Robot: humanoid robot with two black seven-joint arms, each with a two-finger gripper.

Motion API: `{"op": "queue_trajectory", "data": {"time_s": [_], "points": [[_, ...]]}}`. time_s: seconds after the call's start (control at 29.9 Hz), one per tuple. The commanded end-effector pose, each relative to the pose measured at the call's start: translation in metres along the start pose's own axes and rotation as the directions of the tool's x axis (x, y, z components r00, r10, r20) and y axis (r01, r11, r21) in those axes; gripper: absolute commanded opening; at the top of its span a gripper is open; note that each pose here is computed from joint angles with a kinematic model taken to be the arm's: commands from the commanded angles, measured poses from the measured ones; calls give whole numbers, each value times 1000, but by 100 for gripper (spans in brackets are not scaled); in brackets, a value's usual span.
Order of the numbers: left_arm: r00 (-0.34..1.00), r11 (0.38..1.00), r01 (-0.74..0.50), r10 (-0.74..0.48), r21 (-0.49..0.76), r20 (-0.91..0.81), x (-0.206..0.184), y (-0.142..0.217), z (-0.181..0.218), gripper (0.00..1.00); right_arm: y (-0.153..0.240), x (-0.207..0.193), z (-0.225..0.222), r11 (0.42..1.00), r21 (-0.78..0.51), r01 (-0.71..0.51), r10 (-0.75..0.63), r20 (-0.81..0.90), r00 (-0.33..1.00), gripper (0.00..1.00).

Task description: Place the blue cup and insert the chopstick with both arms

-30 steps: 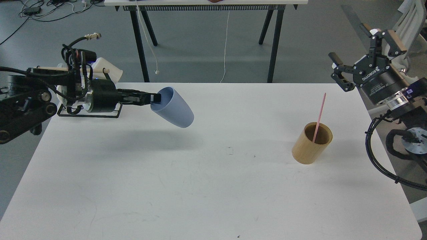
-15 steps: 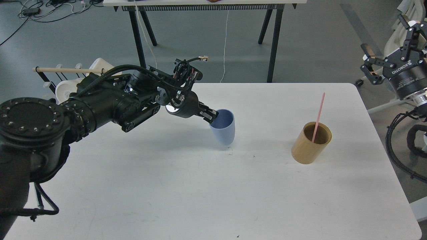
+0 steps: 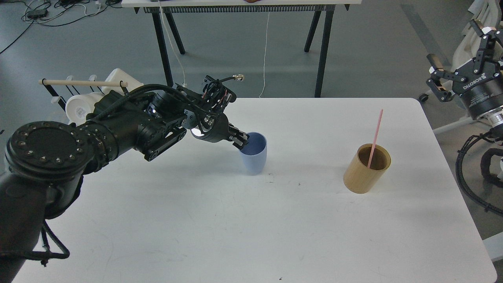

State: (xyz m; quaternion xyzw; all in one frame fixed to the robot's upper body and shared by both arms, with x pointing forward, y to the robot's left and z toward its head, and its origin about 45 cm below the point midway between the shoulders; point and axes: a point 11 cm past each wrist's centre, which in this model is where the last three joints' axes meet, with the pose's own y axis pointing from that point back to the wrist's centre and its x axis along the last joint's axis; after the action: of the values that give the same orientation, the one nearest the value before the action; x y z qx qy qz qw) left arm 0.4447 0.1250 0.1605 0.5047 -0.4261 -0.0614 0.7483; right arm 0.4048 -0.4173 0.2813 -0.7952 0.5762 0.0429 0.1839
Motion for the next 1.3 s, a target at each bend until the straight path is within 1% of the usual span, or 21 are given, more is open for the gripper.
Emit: {"op": "queue_trajectory", "data": {"time_s": [0.0, 0.13, 0.33, 0.4, 0.43, 0.5, 0.53, 0.57, 0.6, 0.64, 0.74, 0.84, 0.97, 1.04, 1.1, 1.14, 1.24, 1.27], "points": [[1000, 1000, -1, 1, -11, -12, -2, -2, 2, 8, 0, 0, 0, 1000, 0, 0, 0, 0, 1000, 98], [1000, 1000, -2, 1, -23, -29, -3, -3, 5, 10, 0, 0, 1, 1000, -2, -1, 1, 1, 1000, 98], [998, 998, -25, 22, -54, -57, 0, -5, 12, 24, 0, -1, 2, 1000, -7, 2, -2, -1, 1000, 99], [997, 997, -34, 30, -63, -73, 2, -3, 12, 31, 0, -1, 1, 1000, -7, 3, -3, -4, 1000, 99], [995, 997, -44, 38, -65, -92, 3, -1, 10, 37, -1, -1, 1, 1000, -6, 5, -5, -5, 1000, 99], [986, 995, -74, 63, -69, -154, 6, 7, 2, 53, -3, -2, -1, 1000, -10, 14, -15, -21, 1000, 99], [976, 992, -95, 77, -78, -205, 8, 11, -1, 62, -3, -1, -2, 1000, -13, 15, -15, -29, 999, 99], [959, 989, -118, 90, -92, -270, 10, 16, -5, 72, -3, -1, -1, 1000, -23, 19, -20, -47, 999, 99], [937, 983, -154, 113, -102, -330, 12, 21, -10, 81, -4, 1, -4, 999, -37, 27, -30, -79, 996, 99], [901, 970, -219, 159, -107, -402, 17, 28, -16, 86, -7, 0, -11, 998, -48, 46, -52, -131, 990, 99], [756, 915, -389, 252, -106, -604, 21, 44, -34, 93, -19, -2, -39, 987, -113, 112, -145, -348, 926, 99], [568, 833, -548, 303, -77, -765, 25, 60, -49, 94, -26, -1, -54, 977, -185, 108, -195, -562, 804, 99], [288, 691, -723, 294, -5, -911, 32, 80, -65, 95, -26, 3, -50, 968, -245, 57, -226, -748, 624, 99], [148, 600, -799, 261, 40, -954, 42, 94, -72, 95, -21, 11, -49, 967, -255, 8, -224, -832, 508, 99], [34, 529, -844, 224, 92, -974, 46, 108, -83, 95, -13, 18, -40, 963, -268, -36, -231, -884, 406, 98], [-5, 507, -854, 219, 118, -976, 44, 115, -91, 95, -8, 21, -32, 958, -281, -51, -244, -899, 364, 98], [-82, 460, -872, 203, 169, -976, 42, 130, -104, 96, 11, 26, -2, 942, -324, -90, -295, -924, 243, 98], [-89, 455, -874, 201, 173, -976, 42, 131, -105, 96, 18, 27, 9, 936, -337, -99, -311, -927, 211, 98]]}}
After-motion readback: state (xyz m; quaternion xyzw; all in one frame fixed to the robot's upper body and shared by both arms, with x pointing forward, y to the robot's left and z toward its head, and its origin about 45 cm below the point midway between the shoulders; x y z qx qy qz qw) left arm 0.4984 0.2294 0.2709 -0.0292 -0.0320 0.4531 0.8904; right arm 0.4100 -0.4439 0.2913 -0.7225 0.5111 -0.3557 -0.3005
